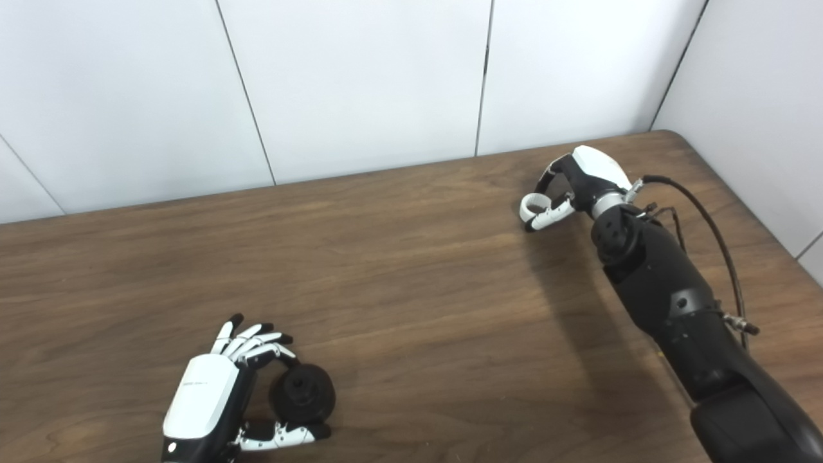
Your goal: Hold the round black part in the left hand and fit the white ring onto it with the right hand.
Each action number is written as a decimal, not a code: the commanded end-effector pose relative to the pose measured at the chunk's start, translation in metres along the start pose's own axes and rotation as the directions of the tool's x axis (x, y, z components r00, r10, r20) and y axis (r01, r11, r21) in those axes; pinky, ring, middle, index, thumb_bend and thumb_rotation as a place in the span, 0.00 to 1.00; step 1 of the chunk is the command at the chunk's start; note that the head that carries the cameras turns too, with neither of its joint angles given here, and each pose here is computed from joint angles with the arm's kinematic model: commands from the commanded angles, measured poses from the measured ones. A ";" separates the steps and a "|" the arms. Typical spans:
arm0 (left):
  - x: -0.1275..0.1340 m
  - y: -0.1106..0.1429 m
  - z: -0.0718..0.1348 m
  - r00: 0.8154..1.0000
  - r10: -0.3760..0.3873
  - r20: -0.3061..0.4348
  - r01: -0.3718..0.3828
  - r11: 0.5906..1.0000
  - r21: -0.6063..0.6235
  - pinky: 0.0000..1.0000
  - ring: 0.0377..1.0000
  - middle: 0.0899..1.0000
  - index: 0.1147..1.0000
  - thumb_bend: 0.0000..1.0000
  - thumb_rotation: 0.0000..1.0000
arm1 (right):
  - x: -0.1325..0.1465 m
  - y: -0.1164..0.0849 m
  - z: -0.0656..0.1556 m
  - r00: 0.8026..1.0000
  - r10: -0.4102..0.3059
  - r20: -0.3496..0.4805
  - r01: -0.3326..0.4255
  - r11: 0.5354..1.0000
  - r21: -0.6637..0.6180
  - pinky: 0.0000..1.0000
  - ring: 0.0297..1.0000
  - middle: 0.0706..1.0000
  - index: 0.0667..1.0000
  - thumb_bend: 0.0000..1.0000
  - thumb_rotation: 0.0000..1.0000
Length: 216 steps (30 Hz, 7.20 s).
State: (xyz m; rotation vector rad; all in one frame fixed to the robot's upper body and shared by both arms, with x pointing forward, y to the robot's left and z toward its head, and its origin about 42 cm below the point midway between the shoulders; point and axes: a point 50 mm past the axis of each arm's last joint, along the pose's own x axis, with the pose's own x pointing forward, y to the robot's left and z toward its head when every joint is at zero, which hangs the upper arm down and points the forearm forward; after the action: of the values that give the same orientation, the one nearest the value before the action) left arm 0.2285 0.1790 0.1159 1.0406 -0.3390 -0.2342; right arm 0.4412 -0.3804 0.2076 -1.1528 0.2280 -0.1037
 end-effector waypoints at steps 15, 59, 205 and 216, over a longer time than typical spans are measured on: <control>0.002 0.000 0.012 1.000 0.011 0.019 -0.011 1.000 0.022 1.00 0.87 0.74 0.42 0.52 0.05 | -0.048 -0.040 0.072 0.964 -0.049 0.262 0.053 0.999 -0.006 0.94 1.00 0.85 0.45 0.52 0.13; 0.028 -0.020 0.049 1.000 0.005 -0.008 -0.005 1.000 0.017 1.00 0.88 0.75 0.42 0.52 0.05 | -0.195 0.026 0.188 0.668 0.283 0.688 -0.252 0.956 -0.149 1.00 1.00 0.89 0.45 0.52 0.14; 0.035 -0.017 0.052 1.000 0.008 -0.018 -0.007 0.999 0.035 1.00 0.89 0.75 0.42 0.52 0.05 | -0.182 0.053 0.175 0.712 0.307 0.632 -0.264 0.950 -0.165 1.00 1.00 0.94 0.59 1.00 0.33; 0.034 -0.015 0.047 1.000 0.010 -0.030 -0.009 0.999 0.039 1.00 0.89 0.75 0.42 0.52 0.05 | -0.165 0.015 0.157 0.775 0.217 0.594 -0.190 0.976 -0.109 1.00 1.00 0.93 0.63 1.00 0.37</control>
State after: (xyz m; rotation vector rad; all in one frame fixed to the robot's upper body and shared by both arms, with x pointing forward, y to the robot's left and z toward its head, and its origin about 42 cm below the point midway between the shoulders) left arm 0.2372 0.1195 0.1230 1.0743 -0.2974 -0.2292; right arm 0.3122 -0.1993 0.2515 -1.1226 -0.1289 0.5148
